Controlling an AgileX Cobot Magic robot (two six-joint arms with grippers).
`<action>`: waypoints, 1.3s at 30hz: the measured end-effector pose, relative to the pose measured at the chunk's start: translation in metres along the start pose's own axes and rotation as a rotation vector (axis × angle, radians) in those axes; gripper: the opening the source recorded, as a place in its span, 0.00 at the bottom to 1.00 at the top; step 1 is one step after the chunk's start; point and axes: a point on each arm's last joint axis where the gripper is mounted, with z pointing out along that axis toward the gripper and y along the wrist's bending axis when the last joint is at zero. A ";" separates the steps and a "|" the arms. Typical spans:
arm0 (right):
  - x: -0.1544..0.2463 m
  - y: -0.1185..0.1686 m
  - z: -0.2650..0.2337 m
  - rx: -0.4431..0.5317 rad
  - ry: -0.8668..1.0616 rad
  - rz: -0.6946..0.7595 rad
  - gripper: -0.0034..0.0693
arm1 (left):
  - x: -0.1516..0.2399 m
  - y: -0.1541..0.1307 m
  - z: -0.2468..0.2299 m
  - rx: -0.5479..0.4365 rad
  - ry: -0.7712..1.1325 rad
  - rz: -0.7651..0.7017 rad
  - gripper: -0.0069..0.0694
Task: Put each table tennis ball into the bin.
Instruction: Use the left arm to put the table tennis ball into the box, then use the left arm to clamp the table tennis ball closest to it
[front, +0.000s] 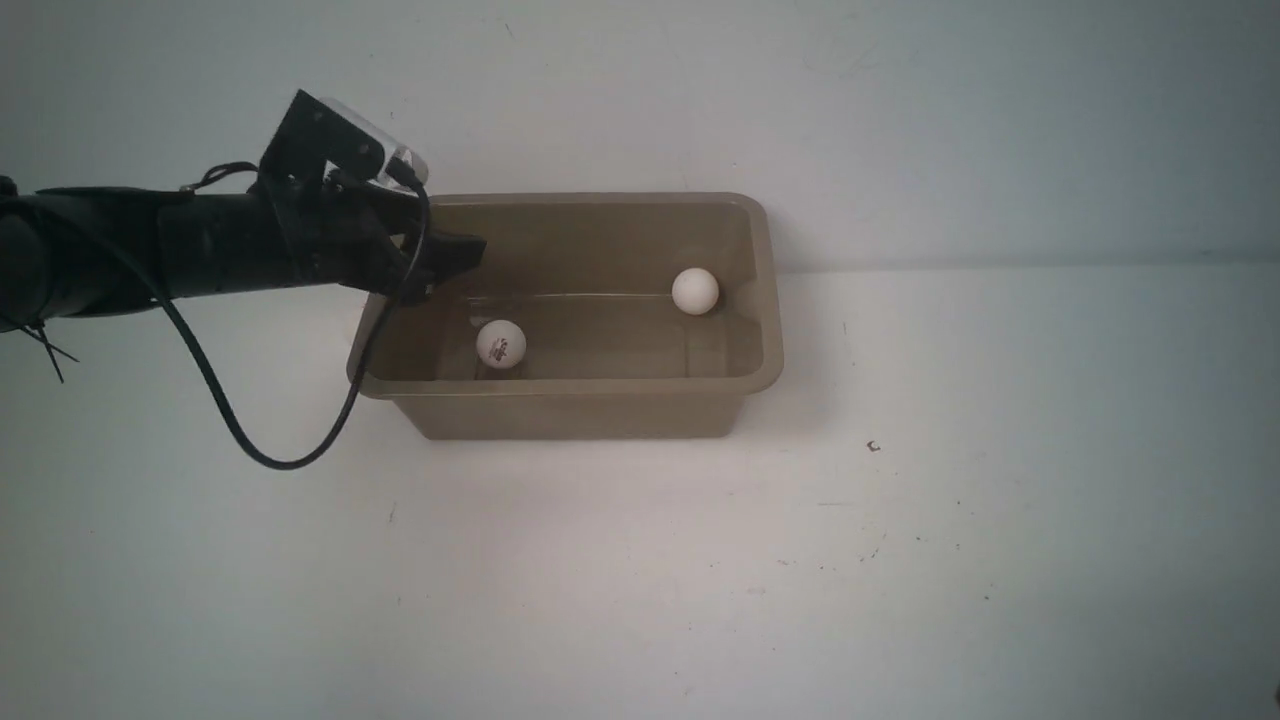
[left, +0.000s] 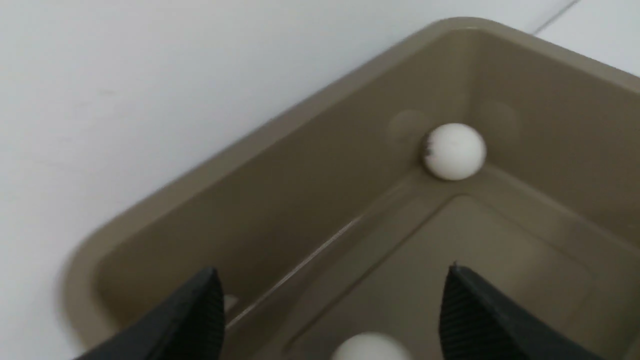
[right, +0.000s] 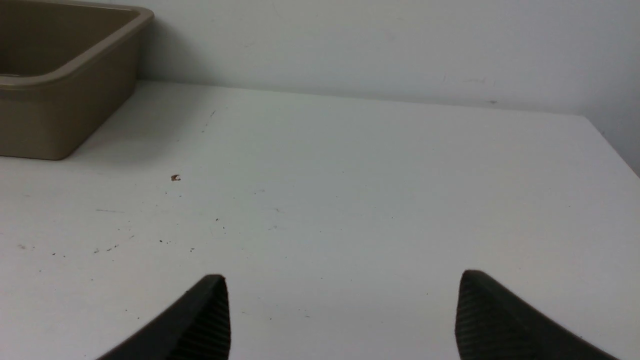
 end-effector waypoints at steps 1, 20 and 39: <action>0.000 0.000 0.000 0.000 0.000 0.000 0.80 | -0.001 0.006 -0.007 -0.021 0.005 0.009 0.75; 0.000 0.000 0.000 0.000 0.000 0.000 0.80 | 0.056 0.075 -0.053 -0.087 -0.021 0.170 0.58; 0.000 0.000 0.000 0.000 0.000 0.000 0.80 | 0.121 0.074 -0.018 0.006 0.004 0.137 0.67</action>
